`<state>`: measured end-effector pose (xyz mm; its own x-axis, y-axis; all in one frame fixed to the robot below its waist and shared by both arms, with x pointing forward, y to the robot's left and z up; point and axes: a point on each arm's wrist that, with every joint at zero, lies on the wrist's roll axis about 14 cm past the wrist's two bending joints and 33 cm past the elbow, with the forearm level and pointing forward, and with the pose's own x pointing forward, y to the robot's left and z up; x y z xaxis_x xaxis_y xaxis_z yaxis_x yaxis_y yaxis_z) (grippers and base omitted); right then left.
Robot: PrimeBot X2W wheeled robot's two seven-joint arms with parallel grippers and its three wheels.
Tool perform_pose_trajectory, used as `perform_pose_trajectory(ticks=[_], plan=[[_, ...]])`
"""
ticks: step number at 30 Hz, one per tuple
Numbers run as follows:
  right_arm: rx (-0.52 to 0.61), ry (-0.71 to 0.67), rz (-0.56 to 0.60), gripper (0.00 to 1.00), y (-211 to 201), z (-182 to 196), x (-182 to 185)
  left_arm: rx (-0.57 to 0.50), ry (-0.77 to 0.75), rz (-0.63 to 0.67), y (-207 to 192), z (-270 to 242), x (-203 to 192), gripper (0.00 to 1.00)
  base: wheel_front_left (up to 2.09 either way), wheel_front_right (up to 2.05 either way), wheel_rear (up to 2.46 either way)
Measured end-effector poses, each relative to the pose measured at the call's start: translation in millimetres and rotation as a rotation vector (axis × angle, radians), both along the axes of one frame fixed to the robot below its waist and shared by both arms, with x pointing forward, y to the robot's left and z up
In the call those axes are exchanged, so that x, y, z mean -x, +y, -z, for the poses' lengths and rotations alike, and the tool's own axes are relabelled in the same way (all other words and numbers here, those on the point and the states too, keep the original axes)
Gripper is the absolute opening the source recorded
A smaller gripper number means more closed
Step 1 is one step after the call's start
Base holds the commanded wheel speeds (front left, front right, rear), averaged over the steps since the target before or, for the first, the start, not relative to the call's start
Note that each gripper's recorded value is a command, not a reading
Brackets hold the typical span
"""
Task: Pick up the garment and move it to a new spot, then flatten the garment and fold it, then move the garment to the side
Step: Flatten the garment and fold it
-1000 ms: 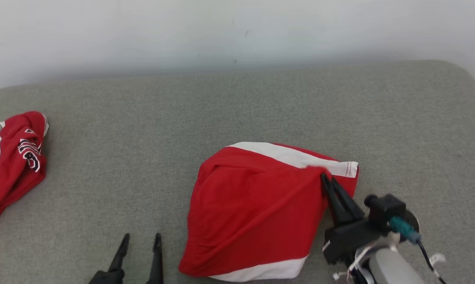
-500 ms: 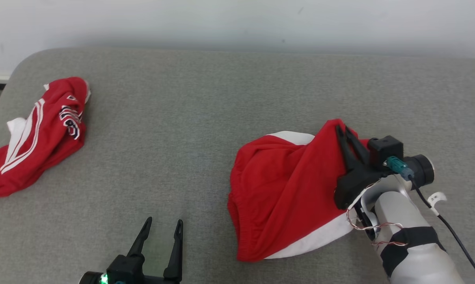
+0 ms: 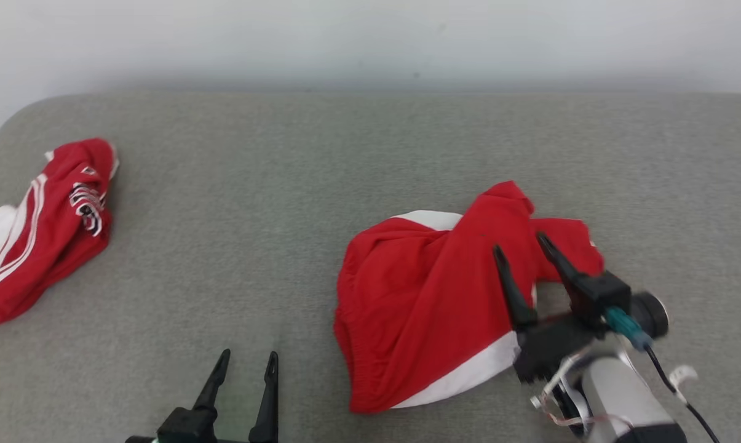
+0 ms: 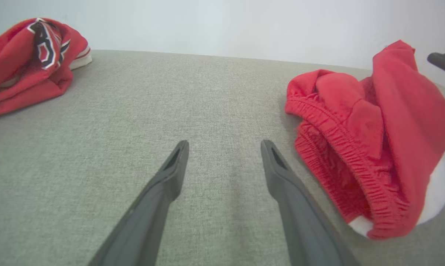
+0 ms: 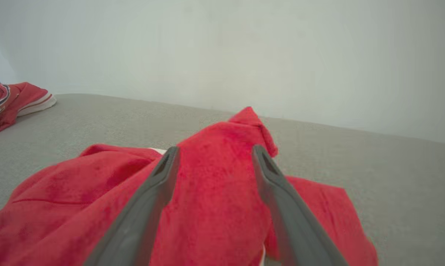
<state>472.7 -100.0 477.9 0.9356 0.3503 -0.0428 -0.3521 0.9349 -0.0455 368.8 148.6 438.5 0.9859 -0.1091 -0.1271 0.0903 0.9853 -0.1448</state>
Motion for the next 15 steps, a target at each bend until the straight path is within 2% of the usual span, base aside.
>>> perform_pose_trajectory(ticks=[9,15], plan=[[-0.013,0.114,0.248,1.0,-91,37,71,0.097,-0.002,0.234,-73,-5,6,1.0,0.0,0.0,0.0],[-0.018,0.125,0.341,1.0,-118,40,97,0.152,0.055,0.354,-113,6,19,1.0,0.0,0.0,0.0]])
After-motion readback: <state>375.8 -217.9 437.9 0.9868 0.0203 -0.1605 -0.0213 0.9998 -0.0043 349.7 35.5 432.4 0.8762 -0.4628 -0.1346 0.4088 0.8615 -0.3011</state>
